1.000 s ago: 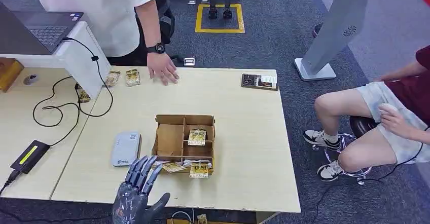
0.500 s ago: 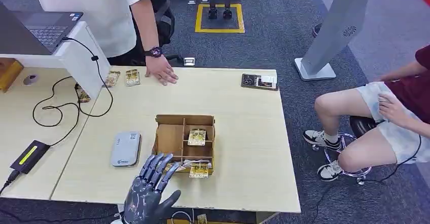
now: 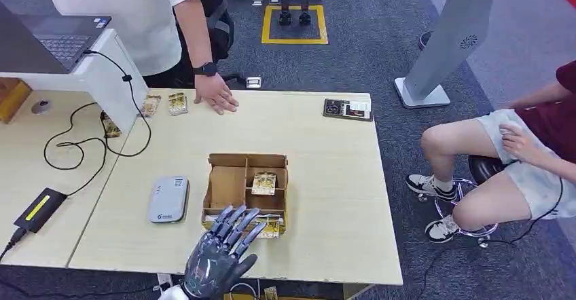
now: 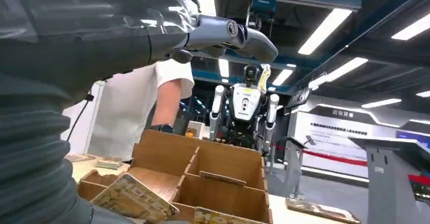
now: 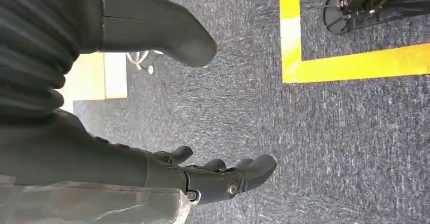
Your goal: Pass the card to the sensor for recognition and then transmit it.
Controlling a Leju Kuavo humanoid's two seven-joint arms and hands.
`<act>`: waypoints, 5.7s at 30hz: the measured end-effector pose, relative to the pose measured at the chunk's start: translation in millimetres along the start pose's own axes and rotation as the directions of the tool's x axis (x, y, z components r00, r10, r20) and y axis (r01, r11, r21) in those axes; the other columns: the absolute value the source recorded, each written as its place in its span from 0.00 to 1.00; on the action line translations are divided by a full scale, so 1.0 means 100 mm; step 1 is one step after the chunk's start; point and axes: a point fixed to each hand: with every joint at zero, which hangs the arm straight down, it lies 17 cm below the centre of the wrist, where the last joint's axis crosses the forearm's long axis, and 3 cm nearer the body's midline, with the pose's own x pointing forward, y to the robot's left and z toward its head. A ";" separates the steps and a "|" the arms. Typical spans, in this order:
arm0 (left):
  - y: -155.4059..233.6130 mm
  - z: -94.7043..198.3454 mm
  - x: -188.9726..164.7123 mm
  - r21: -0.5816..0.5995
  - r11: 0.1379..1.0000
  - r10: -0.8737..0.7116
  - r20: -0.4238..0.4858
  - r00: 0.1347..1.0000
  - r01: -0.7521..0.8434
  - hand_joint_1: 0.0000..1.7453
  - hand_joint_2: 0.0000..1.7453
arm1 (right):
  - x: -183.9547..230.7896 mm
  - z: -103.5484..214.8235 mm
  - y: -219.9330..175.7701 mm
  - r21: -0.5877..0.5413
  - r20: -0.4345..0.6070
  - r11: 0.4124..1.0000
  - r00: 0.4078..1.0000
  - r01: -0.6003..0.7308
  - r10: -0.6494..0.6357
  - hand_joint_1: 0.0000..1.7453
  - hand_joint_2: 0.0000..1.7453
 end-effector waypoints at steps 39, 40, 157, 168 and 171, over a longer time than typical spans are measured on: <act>-0.72 -0.05 -0.26 -0.238 0.970 -0.096 -0.172 0.980 0.053 0.00 1.00 | 0.00 0.00 0.06 0.025 -0.012 1.000 1.000 0.002 -0.001 0.00 1.00; -0.74 -0.04 -0.28 -0.247 0.967 -0.102 -0.176 0.979 0.056 0.00 1.00 | 0.01 0.00 0.06 0.025 -0.013 1.000 1.000 0.002 -0.001 0.00 1.00; -0.16 -0.01 -0.80 -0.076 0.991 -0.133 -0.351 0.927 0.113 0.00 1.00 | 0.04 0.04 0.05 0.005 -0.010 1.000 1.000 -0.002 0.002 0.00 1.00; -0.23 0.03 -0.75 -0.098 0.989 -0.139 -0.321 0.937 0.113 0.00 1.00 | 0.04 0.04 0.05 0.005 -0.010 1.000 1.000 -0.002 0.002 0.00 1.00; -0.23 0.03 -0.76 -0.100 0.988 -0.141 -0.320 0.937 0.114 0.00 1.00 | 0.04 0.04 0.05 0.005 -0.010 1.000 1.000 -0.002 0.002 0.00 1.00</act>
